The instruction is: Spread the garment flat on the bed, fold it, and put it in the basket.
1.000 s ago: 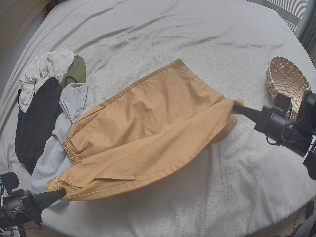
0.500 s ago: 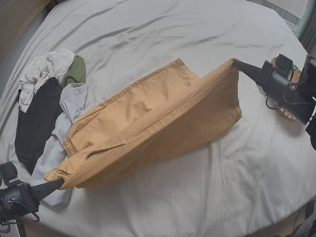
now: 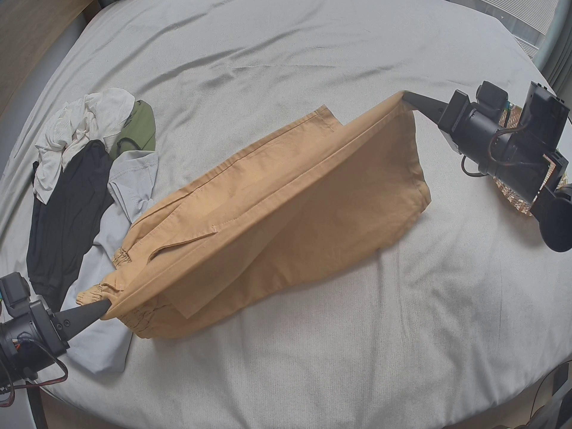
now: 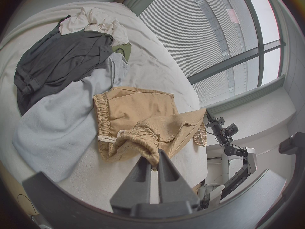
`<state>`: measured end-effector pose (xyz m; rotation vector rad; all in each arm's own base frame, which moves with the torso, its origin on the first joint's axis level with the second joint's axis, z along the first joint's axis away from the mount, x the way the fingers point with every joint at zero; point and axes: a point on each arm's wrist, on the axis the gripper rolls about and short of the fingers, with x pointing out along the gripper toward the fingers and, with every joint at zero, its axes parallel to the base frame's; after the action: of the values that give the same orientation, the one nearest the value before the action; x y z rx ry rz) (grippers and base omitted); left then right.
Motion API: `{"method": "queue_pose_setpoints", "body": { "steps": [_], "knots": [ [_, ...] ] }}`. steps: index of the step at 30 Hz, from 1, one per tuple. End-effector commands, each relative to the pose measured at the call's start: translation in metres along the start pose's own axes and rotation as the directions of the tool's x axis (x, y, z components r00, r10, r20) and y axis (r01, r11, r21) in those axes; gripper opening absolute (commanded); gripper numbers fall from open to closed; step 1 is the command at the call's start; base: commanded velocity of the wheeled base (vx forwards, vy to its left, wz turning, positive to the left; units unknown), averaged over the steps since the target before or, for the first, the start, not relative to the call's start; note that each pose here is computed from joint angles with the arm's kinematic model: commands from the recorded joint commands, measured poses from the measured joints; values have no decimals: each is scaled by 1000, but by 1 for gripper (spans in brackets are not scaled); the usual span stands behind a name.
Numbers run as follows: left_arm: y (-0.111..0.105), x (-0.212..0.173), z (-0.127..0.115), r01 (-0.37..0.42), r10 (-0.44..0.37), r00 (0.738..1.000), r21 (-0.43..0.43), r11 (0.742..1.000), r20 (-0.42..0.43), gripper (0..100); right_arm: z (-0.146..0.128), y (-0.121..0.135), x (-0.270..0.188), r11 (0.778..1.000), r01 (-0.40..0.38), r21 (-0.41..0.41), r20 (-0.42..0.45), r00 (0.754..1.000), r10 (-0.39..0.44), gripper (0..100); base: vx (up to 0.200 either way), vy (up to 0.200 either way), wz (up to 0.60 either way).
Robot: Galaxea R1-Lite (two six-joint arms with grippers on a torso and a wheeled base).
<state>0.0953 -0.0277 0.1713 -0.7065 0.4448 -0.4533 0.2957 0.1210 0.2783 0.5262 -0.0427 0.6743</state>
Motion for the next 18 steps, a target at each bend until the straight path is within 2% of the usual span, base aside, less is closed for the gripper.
{"method": "queue_pose_setpoints", "body": {
  "steps": [1, 18],
  "knots": [
    [1, 2, 1, -12, 12, 1000, -6, 1000, -1, 0, -4, -4, 12, 1000, -3, 9, -5, 1000, 3, 0, 0, 0, 0],
    [-5, 19, 19, -5, 6, 1000, -67, 998, 17, 0, -4, -14, 48, 1000, -24, 11, 14, 1000, 24, 0, 0, 0, 0]
  ]
}}
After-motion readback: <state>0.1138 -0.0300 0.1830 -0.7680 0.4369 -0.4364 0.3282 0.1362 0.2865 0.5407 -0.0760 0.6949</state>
